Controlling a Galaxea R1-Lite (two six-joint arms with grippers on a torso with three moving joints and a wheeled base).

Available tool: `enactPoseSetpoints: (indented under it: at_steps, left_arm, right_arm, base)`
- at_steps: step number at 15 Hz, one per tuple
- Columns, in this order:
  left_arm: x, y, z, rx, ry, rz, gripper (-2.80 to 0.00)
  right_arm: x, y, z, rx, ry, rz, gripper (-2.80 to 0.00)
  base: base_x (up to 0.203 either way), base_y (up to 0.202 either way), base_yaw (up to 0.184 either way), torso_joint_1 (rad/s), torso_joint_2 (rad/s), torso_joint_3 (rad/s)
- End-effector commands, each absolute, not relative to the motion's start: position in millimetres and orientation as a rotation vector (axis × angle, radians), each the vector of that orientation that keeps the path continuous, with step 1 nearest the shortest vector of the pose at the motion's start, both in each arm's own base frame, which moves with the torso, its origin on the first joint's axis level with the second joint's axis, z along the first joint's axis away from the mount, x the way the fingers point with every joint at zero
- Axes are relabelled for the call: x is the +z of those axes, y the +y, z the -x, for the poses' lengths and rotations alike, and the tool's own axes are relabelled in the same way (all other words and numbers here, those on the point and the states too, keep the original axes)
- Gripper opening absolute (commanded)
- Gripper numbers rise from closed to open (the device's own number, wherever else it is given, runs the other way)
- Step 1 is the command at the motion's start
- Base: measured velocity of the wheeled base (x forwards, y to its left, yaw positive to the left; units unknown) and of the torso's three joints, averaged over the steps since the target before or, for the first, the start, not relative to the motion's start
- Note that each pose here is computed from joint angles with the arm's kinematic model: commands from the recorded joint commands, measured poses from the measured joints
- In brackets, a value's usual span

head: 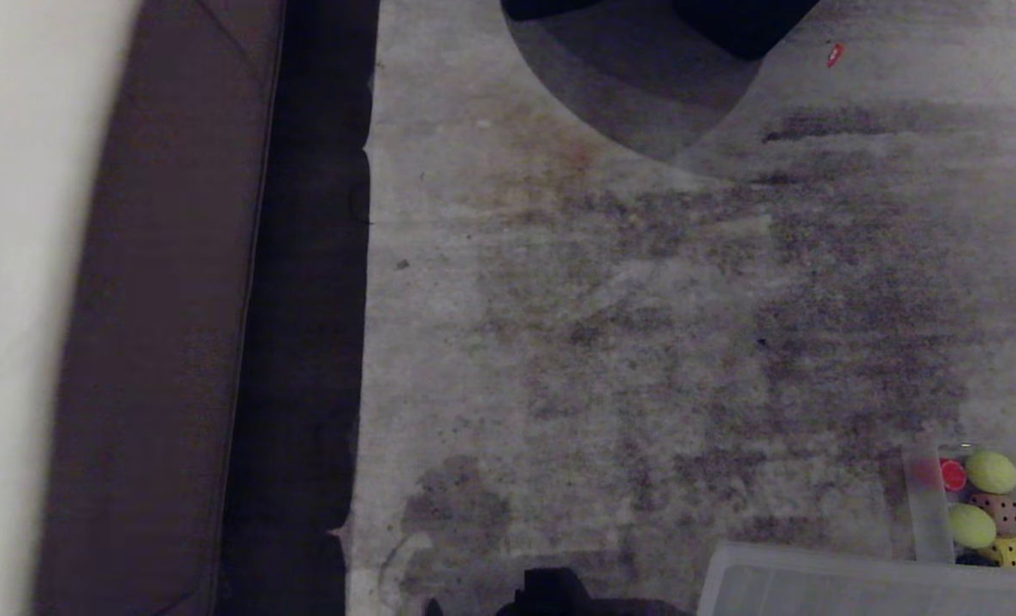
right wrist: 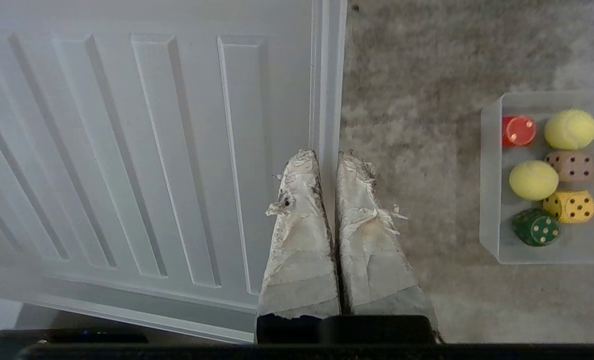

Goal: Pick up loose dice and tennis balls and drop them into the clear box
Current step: Close the lid

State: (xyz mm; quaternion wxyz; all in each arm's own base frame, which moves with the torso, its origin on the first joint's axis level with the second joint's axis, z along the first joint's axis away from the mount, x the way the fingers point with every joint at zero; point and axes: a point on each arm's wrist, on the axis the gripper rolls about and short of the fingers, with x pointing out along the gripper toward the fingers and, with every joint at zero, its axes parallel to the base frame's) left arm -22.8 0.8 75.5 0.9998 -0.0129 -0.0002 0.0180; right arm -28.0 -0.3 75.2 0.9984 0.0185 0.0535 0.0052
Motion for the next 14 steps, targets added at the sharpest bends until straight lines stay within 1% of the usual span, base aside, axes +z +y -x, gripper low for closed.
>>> enactPoseSetpoints:
  at_steps: [1,7,10,14]
  left_arm:
    - [75.1,0.8,22.6,0.037,0.003,0.026,-2.80]
    - [74.9,0.8,22.6,0.037,0.004,0.026,-2.80]
    - [75.1,0.8,22.6,0.037,0.003,0.028,-2.80]
    - [74.9,0.9,22.6,0.040,0.004,0.029,-2.80]
  right_arm:
    - [75.0,-0.3,28.1,0.012,0.108,-0.035,-2.80]
    - [75.0,-0.3,28.1,0.012,0.108,-0.038,-2.80]
    - [75.2,-0.6,28.1,-0.005,0.106,-0.069,-2.80]
    - [77.0,-1.0,28.7,-0.049,0.098,-0.109,-2.80]
  base:
    - [0.000,0.000,0.000,0.002,0.00,-0.193]
    - [0.000,0.000,0.000,0.003,0.00,-0.197]
    - [0.000,0.000,0.000,0.005,0.00,-0.065]
    - [0.000,0.000,0.000,0.000,0.00,0.000]
